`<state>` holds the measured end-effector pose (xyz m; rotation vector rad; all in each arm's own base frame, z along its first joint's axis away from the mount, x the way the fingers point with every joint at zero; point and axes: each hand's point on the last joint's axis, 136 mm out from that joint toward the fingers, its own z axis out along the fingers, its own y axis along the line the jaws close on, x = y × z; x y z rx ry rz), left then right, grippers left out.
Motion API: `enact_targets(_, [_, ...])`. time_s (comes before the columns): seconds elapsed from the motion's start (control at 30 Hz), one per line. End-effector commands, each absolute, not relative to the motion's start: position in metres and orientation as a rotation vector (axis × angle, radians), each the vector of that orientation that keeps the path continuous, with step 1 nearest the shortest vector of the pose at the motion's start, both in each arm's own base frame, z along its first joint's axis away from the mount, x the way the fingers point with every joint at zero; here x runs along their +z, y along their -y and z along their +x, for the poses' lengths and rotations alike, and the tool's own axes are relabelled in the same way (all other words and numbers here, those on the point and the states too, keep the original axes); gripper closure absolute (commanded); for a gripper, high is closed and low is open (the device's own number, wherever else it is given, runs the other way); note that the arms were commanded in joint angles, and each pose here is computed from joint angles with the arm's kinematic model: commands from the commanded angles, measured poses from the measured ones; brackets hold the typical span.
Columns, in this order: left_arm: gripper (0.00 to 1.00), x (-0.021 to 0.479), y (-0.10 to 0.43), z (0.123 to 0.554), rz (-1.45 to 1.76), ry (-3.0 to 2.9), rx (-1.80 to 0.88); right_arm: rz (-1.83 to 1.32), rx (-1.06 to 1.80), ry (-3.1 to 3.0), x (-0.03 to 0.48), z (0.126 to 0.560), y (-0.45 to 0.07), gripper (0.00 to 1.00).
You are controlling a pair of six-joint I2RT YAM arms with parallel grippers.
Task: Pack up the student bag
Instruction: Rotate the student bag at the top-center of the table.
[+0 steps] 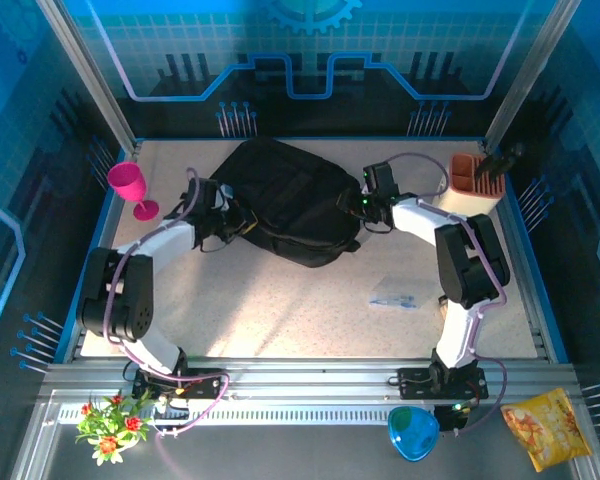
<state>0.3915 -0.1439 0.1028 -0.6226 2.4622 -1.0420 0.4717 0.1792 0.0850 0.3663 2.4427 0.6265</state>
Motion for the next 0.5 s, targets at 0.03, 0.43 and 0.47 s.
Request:
enact_targets(0.03, [1.00,0.098,0.168,0.373,-0.629,-2.481,-1.103,0.290,0.489,-2.408,0.120,0.471,-0.153,0.46])
enact_targets(0.43, [1.00,0.106,0.180,0.379,-0.665,-2.436,-1.158,0.126,0.366,-2.469,0.161,0.357,-0.157,0.34])
enact_targets(0.47, [1.00,0.107,0.181,0.379,-0.662,-2.433,-1.162,0.100,0.371,-2.475,0.161,0.347,-0.167,0.34])
